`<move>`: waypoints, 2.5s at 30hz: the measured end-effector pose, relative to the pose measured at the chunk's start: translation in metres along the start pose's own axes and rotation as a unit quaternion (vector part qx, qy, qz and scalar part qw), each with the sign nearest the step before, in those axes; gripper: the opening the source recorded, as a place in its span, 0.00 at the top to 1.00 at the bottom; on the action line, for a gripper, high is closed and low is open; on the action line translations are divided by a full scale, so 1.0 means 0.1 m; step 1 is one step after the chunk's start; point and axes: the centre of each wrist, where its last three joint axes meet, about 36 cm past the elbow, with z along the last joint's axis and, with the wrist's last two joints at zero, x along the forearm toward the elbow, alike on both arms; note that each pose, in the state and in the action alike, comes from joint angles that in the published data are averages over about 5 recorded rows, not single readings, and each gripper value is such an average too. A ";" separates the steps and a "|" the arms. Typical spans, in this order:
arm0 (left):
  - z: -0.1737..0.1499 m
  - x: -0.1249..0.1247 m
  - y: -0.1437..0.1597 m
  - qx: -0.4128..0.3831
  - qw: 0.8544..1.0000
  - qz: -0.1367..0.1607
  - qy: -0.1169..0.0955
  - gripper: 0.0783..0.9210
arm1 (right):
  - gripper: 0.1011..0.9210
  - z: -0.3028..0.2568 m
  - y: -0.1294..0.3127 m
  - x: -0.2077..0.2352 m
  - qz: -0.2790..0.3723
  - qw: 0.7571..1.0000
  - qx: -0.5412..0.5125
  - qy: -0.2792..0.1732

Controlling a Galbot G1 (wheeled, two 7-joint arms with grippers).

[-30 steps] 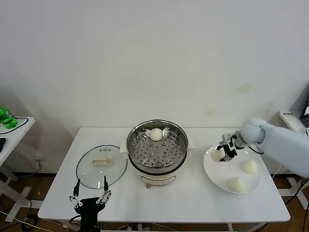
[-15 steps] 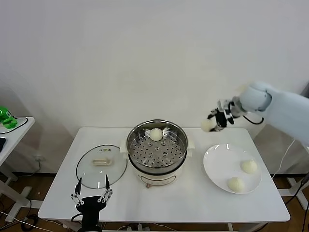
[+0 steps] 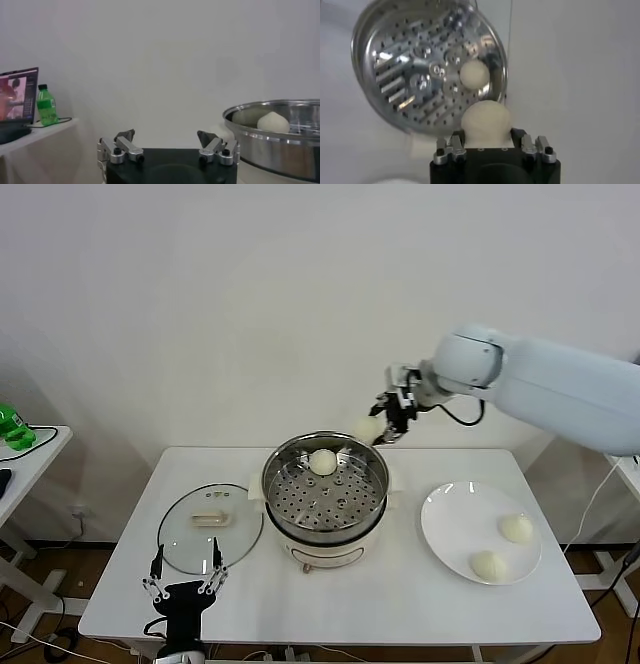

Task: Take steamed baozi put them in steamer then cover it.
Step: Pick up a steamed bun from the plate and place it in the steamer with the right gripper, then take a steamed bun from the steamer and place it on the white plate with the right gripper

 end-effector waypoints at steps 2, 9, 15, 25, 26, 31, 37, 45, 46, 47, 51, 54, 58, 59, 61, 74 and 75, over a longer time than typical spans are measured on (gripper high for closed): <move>-0.01 -0.02 0.01 0.001 1.000 -0.003 -0.003 0.12 | 0.42 -0.14 -0.01 -0.12 -0.009 1.000 -0.002 -0.003; -0.05 -0.05 0.04 0.005 1.000 -0.010 -0.010 0.12 | 0.42 -0.55 0.00 -0.57 -0.041 0.999 -0.005 0.001; -0.10 -0.06 0.04 0.008 1.000 -0.012 -0.015 0.12 | 0.42 -0.76 0.06 -0.89 -0.059 0.998 -0.007 0.008; -0.13 -0.05 0.07 0.006 1.000 -0.014 -0.020 0.12 | 0.42 -1.01 0.15 -1.32 -0.080 0.997 -0.011 0.018; -0.13 -0.05 0.08 0.007 1.000 -0.014 -0.021 0.12 | 0.42 -1.03 0.16 -1.35 -0.081 0.996 -0.011 0.019; -0.15 -0.04 0.08 0.007 1.000 -0.014 -0.023 0.12 | 0.42 -1.08 0.19 -1.49 -0.086 0.996 -0.010 0.026; -0.17 -0.04 0.09 0.008 1.000 -0.013 -0.025 0.12 | 0.42 -1.09 0.20 -1.60 -0.087 0.995 -0.009 0.037; -0.18 -0.04 0.09 0.009 1.000 -0.012 -0.026 0.12 | 0.42 -1.11 0.22 -1.68 -0.088 0.995 -0.007 0.046; -0.18 -0.04 0.09 0.009 1.000 -0.012 -0.026 0.12 | 0.42 -1.11 0.22 -1.69 -0.088 0.995 -0.007 0.046; -0.18 -0.04 0.09 0.009 1.000 -0.013 -0.027 0.12 | 0.42 -1.11 0.22 -1.70 -0.088 0.995 -0.007 0.047; -0.18 -0.05 0.09 0.010 1.000 -0.013 -0.027 0.12 | 0.42 -1.10 0.23 -1.73 -0.089 0.995 -0.006 0.050; -0.18 -0.05 0.09 0.010 0.999 -0.013 -0.027 0.12 | 0.39 -1.08 0.23 -1.73 -0.087 0.995 -0.006 0.052; -0.18 -0.04 0.09 0.011 0.999 -0.013 -0.027 0.12 | 0.27 -1.06 0.22 -1.71 -0.085 0.995 -0.005 0.053; -0.18 -0.04 0.09 0.011 1.000 -0.013 -0.027 0.12 | 0.23 -1.06 0.21 -1.69 -0.084 0.995 -0.005 0.053; -0.18 -0.04 0.09 0.011 1.000 -0.013 -0.026 0.12 | 0.17 -1.05 0.20 -1.65 -0.081 0.995 -0.006 0.053; -0.16 -0.01 0.07 0.009 1.000 -0.009 -0.020 0.12 | 0.12 -0.84 0.12 -1.06 -0.056 0.997 0.002 0.054; -0.16 0.00 0.07 0.008 1.000 -0.009 -0.019 0.12 | 0.12 -0.80 0.11 -0.98 -0.052 0.997 0.004 0.055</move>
